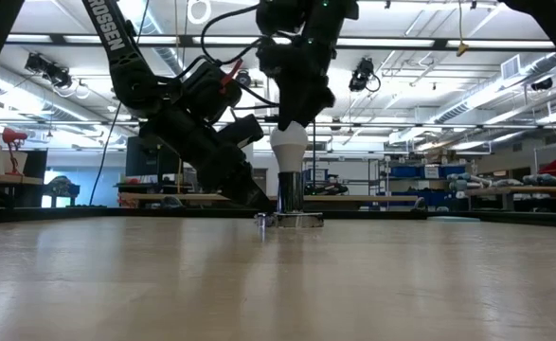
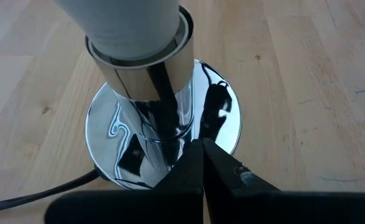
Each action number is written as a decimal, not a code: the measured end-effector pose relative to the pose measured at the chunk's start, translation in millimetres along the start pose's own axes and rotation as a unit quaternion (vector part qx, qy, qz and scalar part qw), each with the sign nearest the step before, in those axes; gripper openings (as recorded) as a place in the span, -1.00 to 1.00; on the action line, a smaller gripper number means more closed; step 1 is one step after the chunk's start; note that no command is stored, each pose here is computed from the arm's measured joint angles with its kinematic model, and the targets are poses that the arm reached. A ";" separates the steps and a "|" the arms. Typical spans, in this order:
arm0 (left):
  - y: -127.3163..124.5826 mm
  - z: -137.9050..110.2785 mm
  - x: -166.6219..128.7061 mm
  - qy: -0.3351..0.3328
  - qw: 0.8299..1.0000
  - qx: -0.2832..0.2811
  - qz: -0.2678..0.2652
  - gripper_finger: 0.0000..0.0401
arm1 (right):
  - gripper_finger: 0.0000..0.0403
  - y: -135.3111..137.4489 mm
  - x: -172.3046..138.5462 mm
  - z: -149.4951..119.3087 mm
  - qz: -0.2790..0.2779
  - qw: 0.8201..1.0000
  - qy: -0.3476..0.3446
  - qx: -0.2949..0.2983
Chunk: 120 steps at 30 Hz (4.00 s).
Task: Screw lightbulb
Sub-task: Remove the lightbulb from the lamp socket
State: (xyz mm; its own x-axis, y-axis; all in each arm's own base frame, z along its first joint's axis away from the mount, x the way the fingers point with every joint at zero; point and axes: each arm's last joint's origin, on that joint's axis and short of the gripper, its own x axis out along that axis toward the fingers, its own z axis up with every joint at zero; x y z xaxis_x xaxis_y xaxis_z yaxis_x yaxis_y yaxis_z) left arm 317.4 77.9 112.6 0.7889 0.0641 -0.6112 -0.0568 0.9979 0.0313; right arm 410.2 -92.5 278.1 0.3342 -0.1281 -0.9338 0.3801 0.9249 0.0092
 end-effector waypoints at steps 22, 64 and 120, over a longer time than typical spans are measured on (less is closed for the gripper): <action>0.1 -0.2 0.0 0.000 1.000 0.001 0.000 -1.00 | 0.35 14.4 -31.9 8.4 -0.030 0.975 -0.029 -0.220; 0.4 -0.3 -0.1 0.001 1.000 0.001 0.002 -1.00 | 0.19 -3.3 -5.9 2.6 0.034 0.959 -0.007 -0.282; 5.2 10.6 -18.7 0.014 0.995 -0.009 0.096 -1.00 | 0.01 8.5 -44.4 8.0 -0.017 0.999 -0.030 0.008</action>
State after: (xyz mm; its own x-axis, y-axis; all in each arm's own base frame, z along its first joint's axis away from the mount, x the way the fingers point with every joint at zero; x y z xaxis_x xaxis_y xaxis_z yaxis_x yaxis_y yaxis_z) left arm 308.8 82.0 132.5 0.7448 0.2536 -0.6173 -0.2170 0.9667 0.1353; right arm 405.5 -81.8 322.5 0.3727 -0.1806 -0.9102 0.4048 0.9143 -0.0157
